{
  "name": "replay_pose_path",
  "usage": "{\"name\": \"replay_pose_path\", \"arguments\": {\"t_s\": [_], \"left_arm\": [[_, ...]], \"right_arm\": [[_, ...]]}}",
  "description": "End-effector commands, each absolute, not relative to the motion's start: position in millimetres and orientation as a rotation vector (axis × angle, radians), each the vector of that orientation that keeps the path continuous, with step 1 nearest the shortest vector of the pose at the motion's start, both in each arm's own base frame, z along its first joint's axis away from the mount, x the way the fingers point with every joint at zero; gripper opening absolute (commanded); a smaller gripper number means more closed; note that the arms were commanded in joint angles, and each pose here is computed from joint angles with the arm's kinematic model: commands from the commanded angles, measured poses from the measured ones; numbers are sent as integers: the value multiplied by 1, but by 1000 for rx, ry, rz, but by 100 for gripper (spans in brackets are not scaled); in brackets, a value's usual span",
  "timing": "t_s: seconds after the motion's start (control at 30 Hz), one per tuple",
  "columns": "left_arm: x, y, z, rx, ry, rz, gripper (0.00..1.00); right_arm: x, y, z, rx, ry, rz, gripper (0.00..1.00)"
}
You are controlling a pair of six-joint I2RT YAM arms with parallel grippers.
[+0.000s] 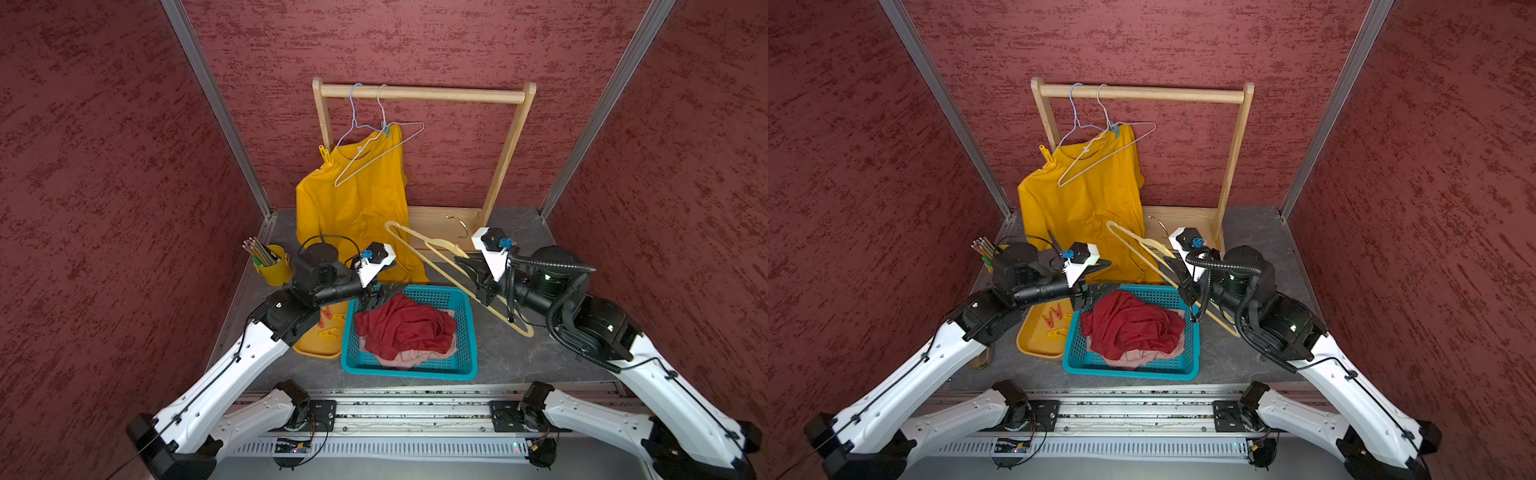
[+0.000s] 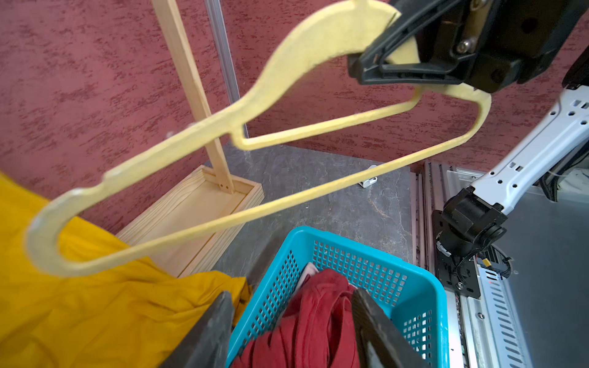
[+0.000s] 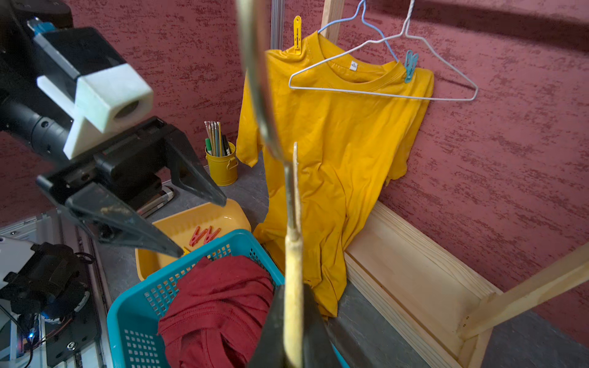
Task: Remove the clothespins securing t-shirts to the hanger
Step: Place the T-shirt in the basket, then place the hanger on the clothes rail.
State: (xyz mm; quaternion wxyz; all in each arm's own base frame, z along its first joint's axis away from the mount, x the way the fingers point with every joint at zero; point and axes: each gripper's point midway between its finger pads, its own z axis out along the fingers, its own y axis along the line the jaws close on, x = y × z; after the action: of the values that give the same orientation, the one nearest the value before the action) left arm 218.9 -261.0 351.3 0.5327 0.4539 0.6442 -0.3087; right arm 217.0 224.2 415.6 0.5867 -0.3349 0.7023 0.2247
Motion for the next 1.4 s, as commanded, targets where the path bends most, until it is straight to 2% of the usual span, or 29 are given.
{"name": "replay_pose_path", "arguments": {"t_s": [0.0, 0.27, 0.43, 0.5, 0.57, 0.7, 0.73, 0.77, 0.83, 0.9, 1.0, 1.23, 1.37], "left_arm": [[226, -272, 382, 1111, 1417, -593, 60], [241, -282, 403, 1149, 1275, -416, 58], [226, -298, 389, 1309, 1235, -488, 57], [219, -302, 384, 1355, 1240, -549, 54], [214, -301, 383, 1368, 1247, -611, 42], [206, -285, 395, 1317, 1243, -805, 5], [204, -280, 397, 1309, 1236, -849, 0], [202, -273, 401, 1298, 1229, -895, 0], [198, -263, 404, 1298, 1221, -975, 0], [193, -253, 406, 1306, 1226, -1034, 0], [185, -242, 404, 1318, 1251, -1092, 0], [173, -221, 399, 1296, 1290, -1176, 0], [166, -215, 397, 1281, 1305, -1215, 0]], "right_arm": [[213, 235, 434, -776, 1562, 599, 0], [202, 256, 401, -916, 1641, 694, 0], [181, 278, 391, -1085, 1602, 833, 0], [176, 283, 388, -1128, 1597, 864, 0], [174, 287, 386, -1166, 1597, 878, 0], [176, 286, 382, -1187, 1604, 842, 0], [176, 284, 383, -1187, 1599, 833, 0], [176, 283, 384, -1183, 1596, 826, 0], [175, 280, 391, -1167, 1582, 820, 11], [174, 276, 398, -1149, 1576, 809, 32], [174, 265, 411, -1111, 1592, 772, 48], [170, 246, 419, -1108, 1645, 695, 60], [170, 241, 409, -1114, 1708, 671, 61]]}}
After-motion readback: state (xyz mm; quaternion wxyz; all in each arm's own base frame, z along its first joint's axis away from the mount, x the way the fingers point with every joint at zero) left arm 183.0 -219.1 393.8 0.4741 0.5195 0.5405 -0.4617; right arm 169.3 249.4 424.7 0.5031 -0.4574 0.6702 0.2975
